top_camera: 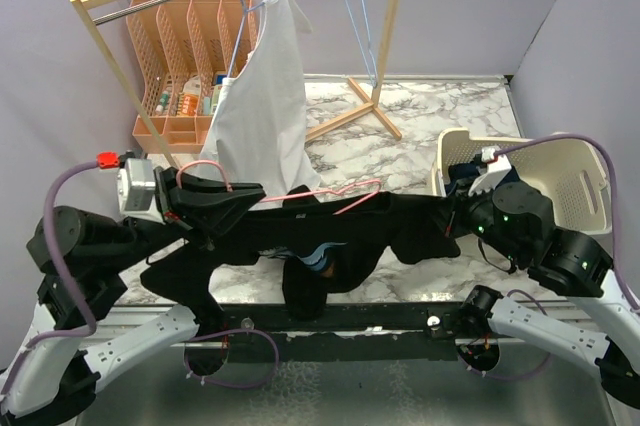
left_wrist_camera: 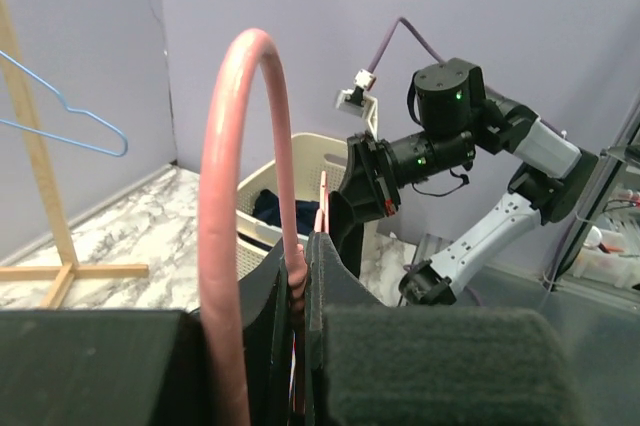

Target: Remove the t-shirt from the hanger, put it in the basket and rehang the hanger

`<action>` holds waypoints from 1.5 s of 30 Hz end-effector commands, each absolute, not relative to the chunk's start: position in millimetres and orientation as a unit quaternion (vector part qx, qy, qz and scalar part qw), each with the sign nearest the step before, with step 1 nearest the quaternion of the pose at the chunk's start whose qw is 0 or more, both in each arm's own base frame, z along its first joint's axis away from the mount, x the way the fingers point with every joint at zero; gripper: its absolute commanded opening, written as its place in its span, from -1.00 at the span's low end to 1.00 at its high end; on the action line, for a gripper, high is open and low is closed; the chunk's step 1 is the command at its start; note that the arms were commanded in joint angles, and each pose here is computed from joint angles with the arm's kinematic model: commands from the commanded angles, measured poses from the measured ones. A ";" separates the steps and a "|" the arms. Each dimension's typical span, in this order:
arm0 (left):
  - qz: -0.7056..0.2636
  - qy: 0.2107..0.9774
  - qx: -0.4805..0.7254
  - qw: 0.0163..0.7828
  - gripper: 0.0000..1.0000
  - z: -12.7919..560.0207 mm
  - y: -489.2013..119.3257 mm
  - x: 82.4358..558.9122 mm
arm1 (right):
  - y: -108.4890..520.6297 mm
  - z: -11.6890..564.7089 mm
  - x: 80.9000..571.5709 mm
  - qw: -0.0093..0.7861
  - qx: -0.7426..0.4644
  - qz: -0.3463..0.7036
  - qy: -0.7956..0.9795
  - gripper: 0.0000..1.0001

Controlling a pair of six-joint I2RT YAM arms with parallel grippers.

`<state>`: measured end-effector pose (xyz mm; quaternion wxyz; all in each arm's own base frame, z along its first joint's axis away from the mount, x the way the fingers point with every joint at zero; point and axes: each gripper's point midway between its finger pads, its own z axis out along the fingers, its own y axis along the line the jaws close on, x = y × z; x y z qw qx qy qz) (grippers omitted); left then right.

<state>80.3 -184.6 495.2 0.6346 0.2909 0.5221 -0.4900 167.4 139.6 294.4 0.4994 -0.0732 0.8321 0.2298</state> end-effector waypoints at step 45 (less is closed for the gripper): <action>-0.603 0.467 0.388 0.518 -1.00 473.9 -289.5 94.4 | 226.0 339.1 92.7 0.436 -0.390 0.433 0.686 -0.70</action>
